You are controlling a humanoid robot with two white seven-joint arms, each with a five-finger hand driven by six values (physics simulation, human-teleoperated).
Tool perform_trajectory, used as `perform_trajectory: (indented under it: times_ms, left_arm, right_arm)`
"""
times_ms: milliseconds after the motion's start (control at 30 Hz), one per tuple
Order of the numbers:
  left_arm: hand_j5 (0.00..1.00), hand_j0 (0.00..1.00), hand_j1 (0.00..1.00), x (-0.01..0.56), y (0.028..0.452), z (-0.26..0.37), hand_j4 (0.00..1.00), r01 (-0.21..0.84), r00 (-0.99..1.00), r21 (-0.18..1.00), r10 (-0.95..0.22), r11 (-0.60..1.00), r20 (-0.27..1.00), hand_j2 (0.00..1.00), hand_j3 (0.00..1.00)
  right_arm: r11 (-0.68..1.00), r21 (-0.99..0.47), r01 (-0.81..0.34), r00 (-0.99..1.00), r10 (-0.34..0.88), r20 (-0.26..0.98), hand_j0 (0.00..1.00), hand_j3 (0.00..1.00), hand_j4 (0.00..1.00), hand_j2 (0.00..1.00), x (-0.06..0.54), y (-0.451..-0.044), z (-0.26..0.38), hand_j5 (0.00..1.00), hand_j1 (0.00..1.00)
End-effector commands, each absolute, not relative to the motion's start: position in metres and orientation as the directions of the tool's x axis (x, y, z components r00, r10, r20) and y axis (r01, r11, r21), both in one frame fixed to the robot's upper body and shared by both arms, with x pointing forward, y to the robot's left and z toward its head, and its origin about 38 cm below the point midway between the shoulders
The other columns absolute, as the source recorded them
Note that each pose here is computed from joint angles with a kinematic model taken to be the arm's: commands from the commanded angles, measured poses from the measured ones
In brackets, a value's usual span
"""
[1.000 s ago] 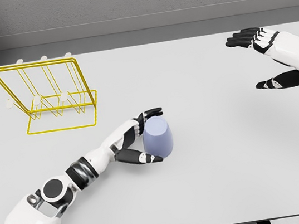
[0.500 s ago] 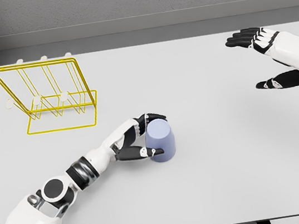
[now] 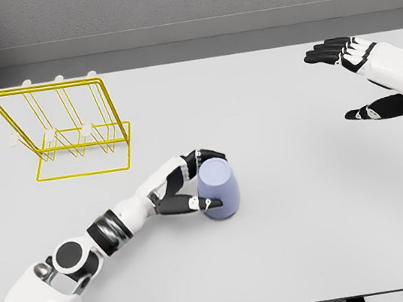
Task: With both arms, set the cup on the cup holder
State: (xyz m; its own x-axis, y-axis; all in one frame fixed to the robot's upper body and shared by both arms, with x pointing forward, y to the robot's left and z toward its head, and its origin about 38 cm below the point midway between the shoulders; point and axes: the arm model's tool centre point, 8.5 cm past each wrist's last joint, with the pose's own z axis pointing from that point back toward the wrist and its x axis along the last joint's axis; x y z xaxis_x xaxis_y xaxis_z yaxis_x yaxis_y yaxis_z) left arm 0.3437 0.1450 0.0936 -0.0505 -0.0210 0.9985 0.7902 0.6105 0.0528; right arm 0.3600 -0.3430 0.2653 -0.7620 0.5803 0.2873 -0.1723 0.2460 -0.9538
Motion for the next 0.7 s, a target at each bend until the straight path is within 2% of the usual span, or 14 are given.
perform_trajectory:
  times_ms: [0,667]
  left_arm:
    - [0.71,0.71,0.71,0.344,0.146,0.102,0.71,0.788,-0.069,0.057,-0.005,0.613,0.998,0.71,0.71]
    - [0.71,0.71,0.71,0.343,0.165,0.133,0.71,0.76,-0.105,0.023,0.088,0.649,0.991,0.71,0.71]
  right_arm:
    - [0.253,-0.952,-0.174,-0.762,0.578,0.293,1.0,1.0,1.0,1.0,0.36,-0.343,0.266,1.0,1.0]
    - [0.253,-0.952,-0.173,-0.763,0.577,0.292,1.0,1.0,1.0,1.0,0.36,-0.343,0.266,1.0,1.0]
